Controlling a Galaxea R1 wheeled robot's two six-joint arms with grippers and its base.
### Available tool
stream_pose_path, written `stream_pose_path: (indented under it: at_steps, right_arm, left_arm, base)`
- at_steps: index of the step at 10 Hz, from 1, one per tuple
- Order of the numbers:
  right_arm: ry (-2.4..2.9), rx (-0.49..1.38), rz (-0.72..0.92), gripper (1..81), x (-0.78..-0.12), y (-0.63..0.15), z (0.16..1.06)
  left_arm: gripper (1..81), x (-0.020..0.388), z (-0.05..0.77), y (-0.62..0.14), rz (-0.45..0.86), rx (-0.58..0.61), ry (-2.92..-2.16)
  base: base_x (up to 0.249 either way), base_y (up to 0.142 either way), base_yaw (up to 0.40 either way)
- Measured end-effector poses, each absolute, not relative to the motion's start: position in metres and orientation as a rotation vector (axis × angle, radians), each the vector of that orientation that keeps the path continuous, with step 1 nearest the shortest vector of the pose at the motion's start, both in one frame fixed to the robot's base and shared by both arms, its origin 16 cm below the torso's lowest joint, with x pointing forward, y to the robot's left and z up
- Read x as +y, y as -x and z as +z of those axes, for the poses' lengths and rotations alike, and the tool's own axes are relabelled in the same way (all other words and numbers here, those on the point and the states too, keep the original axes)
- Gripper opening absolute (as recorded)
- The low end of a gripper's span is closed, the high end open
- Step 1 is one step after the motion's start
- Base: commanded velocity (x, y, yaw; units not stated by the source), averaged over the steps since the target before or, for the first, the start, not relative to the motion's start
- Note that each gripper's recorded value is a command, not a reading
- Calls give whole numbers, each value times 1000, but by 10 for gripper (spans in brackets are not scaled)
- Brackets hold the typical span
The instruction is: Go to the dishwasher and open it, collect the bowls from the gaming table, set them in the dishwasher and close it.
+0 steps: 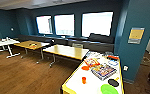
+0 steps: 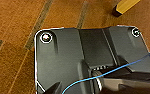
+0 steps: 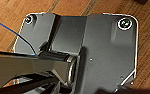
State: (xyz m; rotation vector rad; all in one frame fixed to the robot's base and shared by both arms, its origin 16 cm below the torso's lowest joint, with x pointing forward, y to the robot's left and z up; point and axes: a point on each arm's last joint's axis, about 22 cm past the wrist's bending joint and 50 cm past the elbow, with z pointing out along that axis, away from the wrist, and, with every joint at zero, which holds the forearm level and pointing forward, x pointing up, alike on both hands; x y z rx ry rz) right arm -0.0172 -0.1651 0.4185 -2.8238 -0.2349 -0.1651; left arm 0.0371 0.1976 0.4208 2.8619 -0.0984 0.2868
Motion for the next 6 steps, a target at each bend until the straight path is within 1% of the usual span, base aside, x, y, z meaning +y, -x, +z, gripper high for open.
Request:
stream_pose_path:
  at_steps: [6]
  right_arm:
    - [2826, -235, -164, 811, -167, 17, 418]
  left_arm:
    - [811, 200, 421, -39, 290, -99, -2864]
  base:
    - [71, 84, 0]
